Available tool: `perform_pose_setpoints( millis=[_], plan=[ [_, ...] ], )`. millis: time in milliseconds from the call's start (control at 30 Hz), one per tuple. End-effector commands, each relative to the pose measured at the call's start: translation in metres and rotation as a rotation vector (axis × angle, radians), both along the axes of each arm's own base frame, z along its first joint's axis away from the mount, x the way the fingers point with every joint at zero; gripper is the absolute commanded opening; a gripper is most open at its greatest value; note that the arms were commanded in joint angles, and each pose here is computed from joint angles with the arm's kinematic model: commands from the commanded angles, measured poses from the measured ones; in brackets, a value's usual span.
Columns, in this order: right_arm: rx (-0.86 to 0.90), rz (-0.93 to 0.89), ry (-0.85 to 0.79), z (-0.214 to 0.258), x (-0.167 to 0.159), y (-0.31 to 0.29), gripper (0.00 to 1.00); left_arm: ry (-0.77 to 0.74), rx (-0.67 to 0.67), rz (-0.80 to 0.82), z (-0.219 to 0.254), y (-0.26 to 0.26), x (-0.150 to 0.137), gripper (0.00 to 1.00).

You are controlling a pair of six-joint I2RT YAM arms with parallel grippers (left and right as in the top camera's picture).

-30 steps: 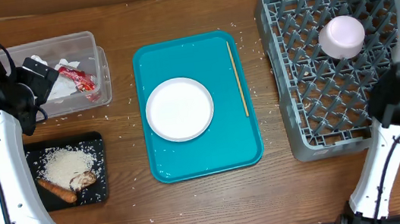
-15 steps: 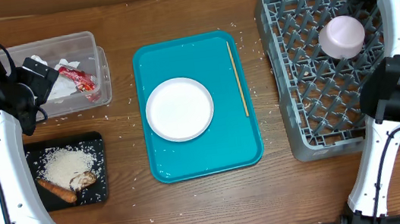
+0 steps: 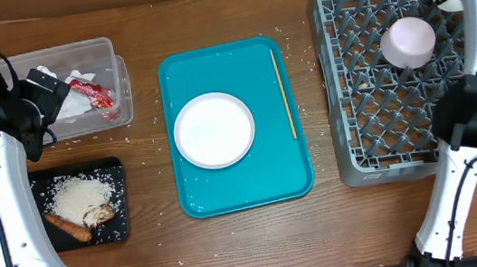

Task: Sort waste into correct bins and load items into the dishwasher

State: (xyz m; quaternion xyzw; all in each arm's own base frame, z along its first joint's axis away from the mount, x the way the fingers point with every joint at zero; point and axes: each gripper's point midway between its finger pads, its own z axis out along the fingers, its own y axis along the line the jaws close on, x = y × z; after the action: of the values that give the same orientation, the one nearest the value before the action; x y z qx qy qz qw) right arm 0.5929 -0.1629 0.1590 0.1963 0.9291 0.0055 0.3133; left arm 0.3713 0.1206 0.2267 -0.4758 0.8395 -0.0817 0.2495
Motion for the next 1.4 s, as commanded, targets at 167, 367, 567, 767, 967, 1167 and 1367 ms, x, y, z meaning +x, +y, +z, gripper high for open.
perform_pose_setpoints(
  millis=[167,367,567,767,967,1167,1367],
  plan=[
    [0.424,0.225,-0.282,0.084,-0.015,0.006,0.04,-0.030,0.014,0.009,0.012,0.002,0.001,1.00],
    [0.646,0.433,-0.442,0.091,-0.020,0.008,0.04,-0.030,0.014,0.009,0.012,0.002,0.001,1.00],
    [0.746,0.377,-0.455,0.062,-0.012,0.000,0.04,-0.030,0.014,0.009,0.012,0.002,0.001,1.00],
    [0.765,0.313,-0.429,0.040,-0.011,-0.006,0.04,-0.030,0.014,0.009,0.012,0.002,0.001,1.00],
    [0.791,0.244,-0.415,0.037,-0.018,-0.025,0.04,-0.030,0.014,0.009,0.012,0.002,0.001,1.00],
    [0.811,0.195,-0.404,0.034,-0.026,-0.040,0.07,-0.030,0.014,0.009,0.012,0.002,0.001,1.00],
    [0.852,0.151,-0.377,0.032,-0.030,-0.043,0.11,-0.030,0.014,0.009,0.012,0.002,0.001,1.00]
  ],
)
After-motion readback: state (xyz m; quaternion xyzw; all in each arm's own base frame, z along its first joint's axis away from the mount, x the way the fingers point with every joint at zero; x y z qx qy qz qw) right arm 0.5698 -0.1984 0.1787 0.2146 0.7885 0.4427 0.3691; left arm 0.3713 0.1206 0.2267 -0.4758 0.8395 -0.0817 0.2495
